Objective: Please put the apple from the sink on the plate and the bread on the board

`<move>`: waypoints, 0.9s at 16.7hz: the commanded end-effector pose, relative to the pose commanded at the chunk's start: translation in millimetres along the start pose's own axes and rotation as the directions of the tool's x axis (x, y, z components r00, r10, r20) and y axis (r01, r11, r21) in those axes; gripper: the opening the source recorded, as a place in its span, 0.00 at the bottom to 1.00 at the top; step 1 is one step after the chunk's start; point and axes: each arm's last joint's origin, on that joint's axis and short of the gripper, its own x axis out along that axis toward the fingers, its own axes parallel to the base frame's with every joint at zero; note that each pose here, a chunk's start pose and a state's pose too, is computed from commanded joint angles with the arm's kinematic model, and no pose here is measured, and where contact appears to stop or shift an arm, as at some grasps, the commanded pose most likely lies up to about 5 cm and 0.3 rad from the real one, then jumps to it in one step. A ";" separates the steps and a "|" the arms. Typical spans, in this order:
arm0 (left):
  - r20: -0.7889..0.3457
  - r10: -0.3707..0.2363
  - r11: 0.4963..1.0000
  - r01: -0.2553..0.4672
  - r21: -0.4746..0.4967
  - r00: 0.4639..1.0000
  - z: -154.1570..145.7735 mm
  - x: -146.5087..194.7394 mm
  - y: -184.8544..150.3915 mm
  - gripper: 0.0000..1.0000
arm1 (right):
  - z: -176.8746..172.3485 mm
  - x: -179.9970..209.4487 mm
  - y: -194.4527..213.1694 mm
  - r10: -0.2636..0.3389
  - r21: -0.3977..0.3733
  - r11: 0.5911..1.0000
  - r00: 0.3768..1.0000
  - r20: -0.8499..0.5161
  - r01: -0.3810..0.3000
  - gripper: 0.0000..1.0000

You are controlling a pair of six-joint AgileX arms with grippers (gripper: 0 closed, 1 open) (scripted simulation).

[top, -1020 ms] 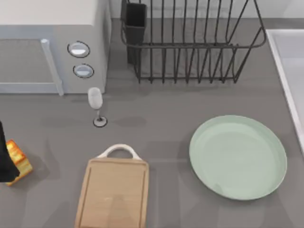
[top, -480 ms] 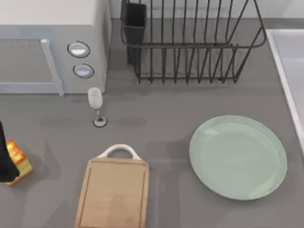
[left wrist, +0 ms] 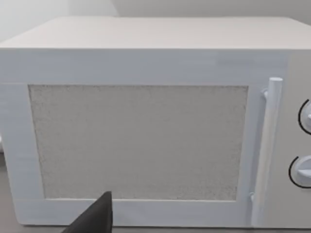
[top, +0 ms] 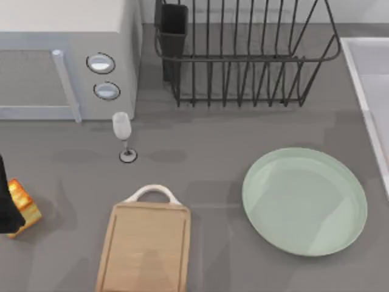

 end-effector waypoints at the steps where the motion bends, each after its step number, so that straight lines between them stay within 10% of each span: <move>1: 0.000 0.000 1.000 0.000 0.000 1.000 0.0 0.0 0.0 1.00 | 3.1 5.9 -2.8 0.006 0.000 1.000 1.000 -0.020 -0.006 1.00; 9: 0.000 0.000 1.000 0.000 0.000 1.000 0.0 0.0 0.0 1.00 | 6.5 17.5 -3.2 0.013 -0.004 1.000 0.999 -0.041 -0.013 1.00; 15: 0.000 0.000 1.000 0.000 0.000 1.000 0.0 0.0 0.0 1.00 | 10.6 103.9 -5.7 0.008 -0.002 1.000 1.000 -0.025 -0.008 1.00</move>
